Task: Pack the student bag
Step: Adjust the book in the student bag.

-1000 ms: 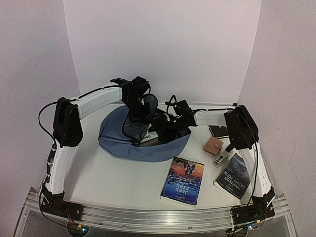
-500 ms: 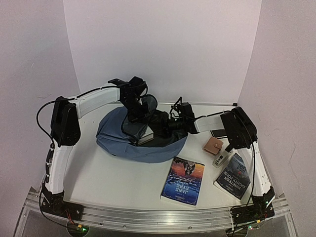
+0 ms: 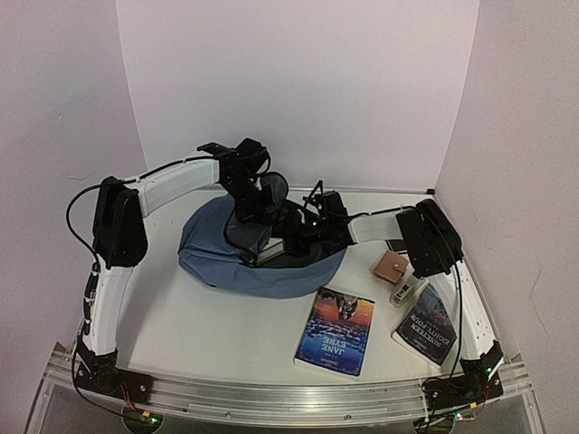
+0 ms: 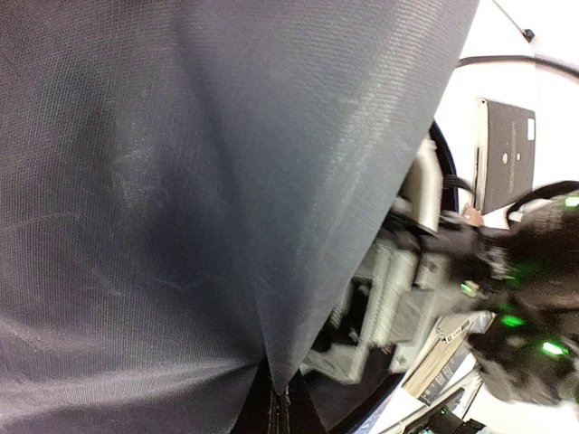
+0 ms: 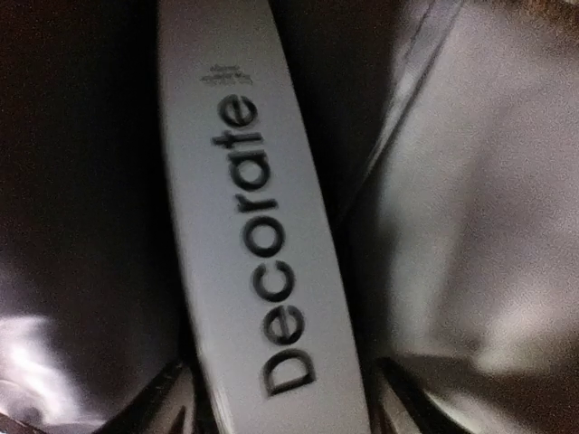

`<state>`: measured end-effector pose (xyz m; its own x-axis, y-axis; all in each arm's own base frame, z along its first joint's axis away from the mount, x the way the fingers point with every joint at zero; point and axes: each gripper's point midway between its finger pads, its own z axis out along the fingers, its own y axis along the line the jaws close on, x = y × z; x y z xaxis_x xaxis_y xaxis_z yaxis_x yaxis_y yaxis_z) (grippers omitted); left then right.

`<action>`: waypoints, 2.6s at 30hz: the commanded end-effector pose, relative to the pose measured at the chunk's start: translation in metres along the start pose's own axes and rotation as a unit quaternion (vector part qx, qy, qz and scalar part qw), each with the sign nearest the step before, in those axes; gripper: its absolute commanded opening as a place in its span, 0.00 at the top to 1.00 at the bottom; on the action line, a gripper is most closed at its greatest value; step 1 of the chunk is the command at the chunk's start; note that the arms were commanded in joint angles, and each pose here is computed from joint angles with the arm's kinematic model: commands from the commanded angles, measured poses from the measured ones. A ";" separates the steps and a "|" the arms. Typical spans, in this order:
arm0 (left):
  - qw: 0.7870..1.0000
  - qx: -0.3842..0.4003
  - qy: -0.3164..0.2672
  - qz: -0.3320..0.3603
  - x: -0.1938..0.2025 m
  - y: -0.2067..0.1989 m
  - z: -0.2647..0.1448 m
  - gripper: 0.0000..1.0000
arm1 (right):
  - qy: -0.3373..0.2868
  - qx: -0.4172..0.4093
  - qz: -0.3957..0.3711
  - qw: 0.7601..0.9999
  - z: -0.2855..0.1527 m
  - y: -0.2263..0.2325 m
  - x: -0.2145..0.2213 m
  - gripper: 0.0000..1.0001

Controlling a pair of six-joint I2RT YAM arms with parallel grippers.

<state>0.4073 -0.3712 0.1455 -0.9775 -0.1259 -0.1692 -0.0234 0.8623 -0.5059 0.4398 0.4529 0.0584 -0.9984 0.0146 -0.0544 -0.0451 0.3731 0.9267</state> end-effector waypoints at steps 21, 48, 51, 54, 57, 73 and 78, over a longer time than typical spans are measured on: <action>0.989 0.069 -0.118 -0.059 -0.048 -0.025 -0.061 1.00 | -0.071 -0.013 0.008 0.997 -0.077 0.048 0.003 1.00; 0.974 0.156 -0.118 -0.118 -0.053 -0.039 -0.055 1.00 | -0.100 0.036 -0.117 0.987 -0.064 0.060 0.021 0.19; 0.976 0.147 -0.114 -0.111 -0.049 -0.036 -0.055 1.00 | -0.114 0.088 -0.152 0.978 -0.078 0.061 0.018 0.13; 0.978 0.142 -0.110 -0.108 -0.046 -0.033 -0.053 1.00 | -0.133 0.157 -0.158 0.966 -0.092 0.047 0.008 0.11; 0.979 0.141 -0.107 -0.104 -0.045 -0.032 -0.051 1.00 | -0.153 0.195 -0.167 0.954 -0.101 0.038 -0.005 0.11; 0.981 0.140 -0.097 -0.093 -0.042 -0.032 -0.048 1.00 | -0.114 0.200 -0.195 0.953 -0.104 0.034 -0.010 0.27; 0.982 0.137 -0.098 -0.080 -0.043 -0.035 -0.051 1.00 | -0.154 0.259 -0.230 0.925 -0.132 0.027 -0.027 0.50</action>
<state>0.4378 -0.3693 0.1663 -0.9120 -0.3838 -0.1447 -0.1794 0.6905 -0.7007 0.4428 0.3685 0.1043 -0.8898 -0.0246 -0.4558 -0.3243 0.7367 0.5933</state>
